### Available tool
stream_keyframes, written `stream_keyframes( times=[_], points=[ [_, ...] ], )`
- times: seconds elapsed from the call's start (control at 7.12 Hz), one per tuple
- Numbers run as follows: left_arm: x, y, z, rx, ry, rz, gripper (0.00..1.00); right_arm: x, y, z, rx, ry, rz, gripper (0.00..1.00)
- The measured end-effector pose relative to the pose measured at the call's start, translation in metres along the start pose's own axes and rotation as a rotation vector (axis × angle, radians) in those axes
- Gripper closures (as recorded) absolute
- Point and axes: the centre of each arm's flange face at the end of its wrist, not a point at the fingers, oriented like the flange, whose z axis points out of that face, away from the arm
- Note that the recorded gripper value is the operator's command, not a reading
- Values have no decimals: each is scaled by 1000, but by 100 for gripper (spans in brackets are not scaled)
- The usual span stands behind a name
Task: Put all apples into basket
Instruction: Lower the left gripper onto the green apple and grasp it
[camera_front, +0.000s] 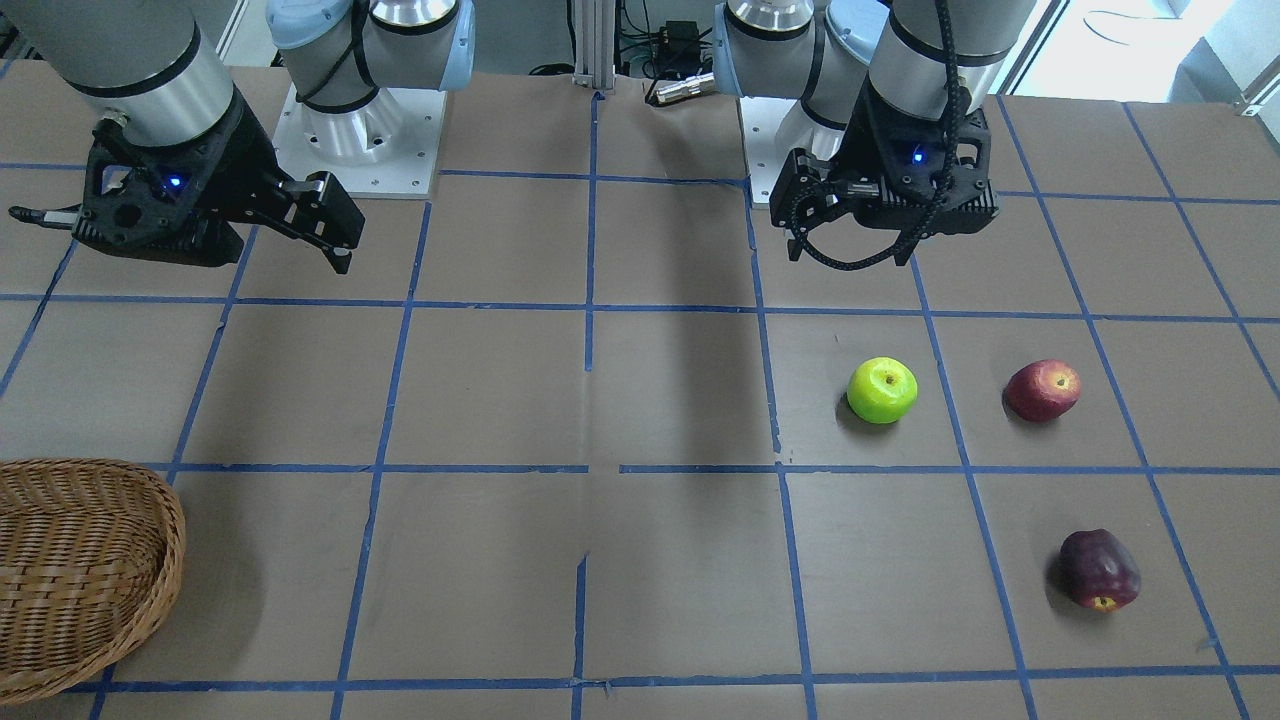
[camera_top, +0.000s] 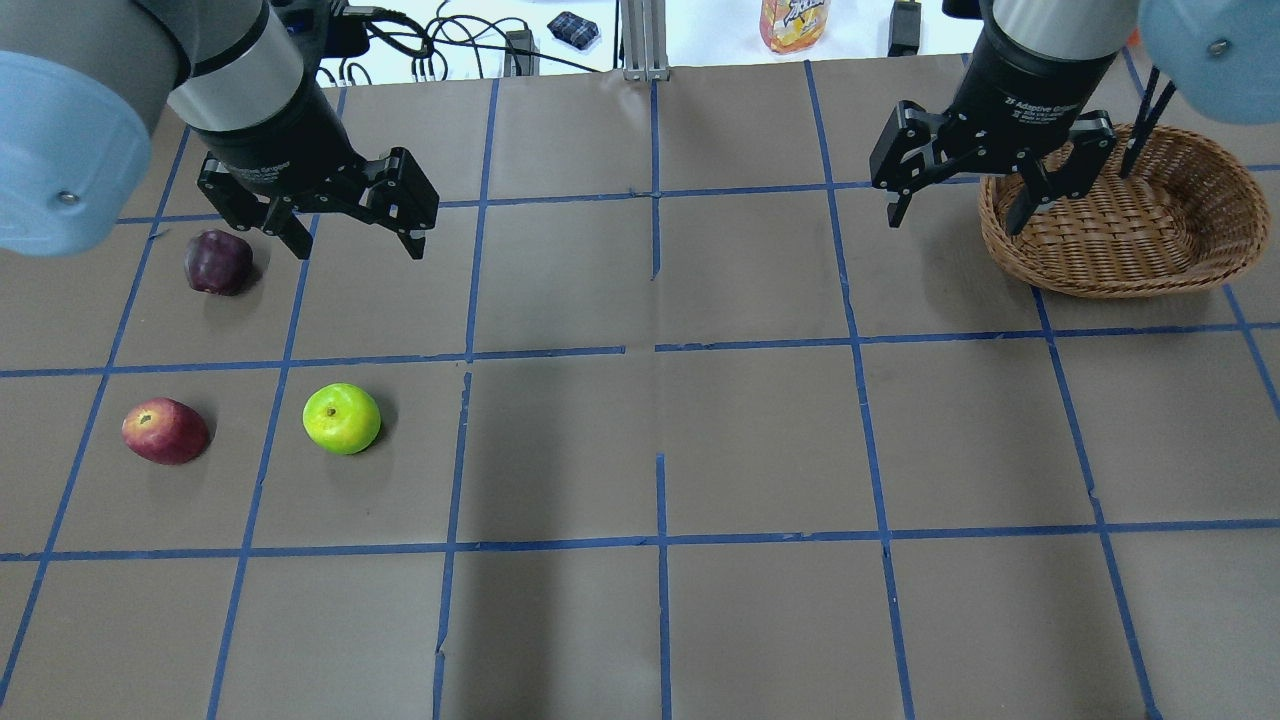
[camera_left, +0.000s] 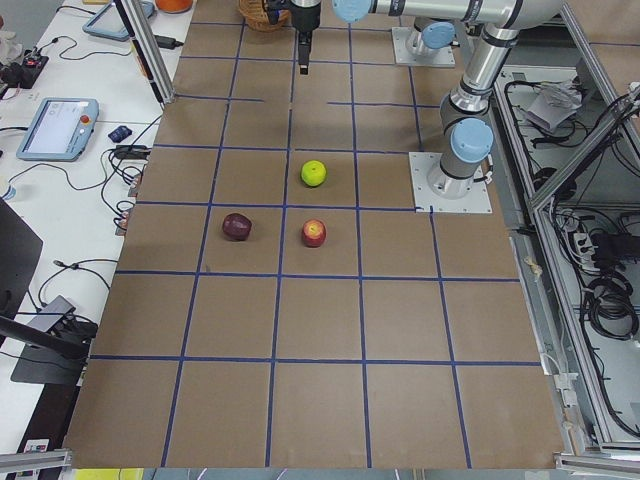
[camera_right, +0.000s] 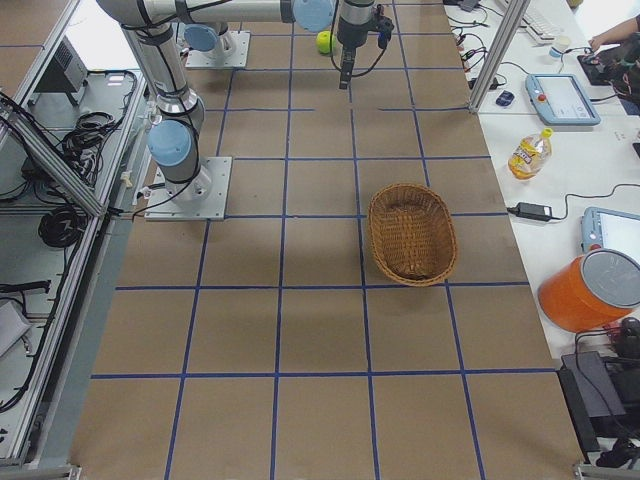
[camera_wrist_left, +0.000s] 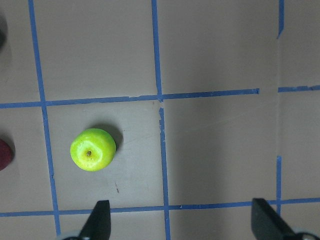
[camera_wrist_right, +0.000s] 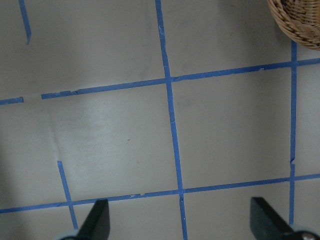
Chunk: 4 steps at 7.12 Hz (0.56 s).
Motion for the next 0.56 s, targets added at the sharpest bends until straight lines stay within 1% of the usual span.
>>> stream_keyframes(
  times=[0.42, 0.56],
  points=[
    [-8, -2, 1, -2, 3, -8, 0, 0, 0, 0, 0, 1, 0, 0],
    [-19, -6, 7, -15, 1, 3, 0, 0, 0, 0, 1, 1, -1, 0]
  ],
)
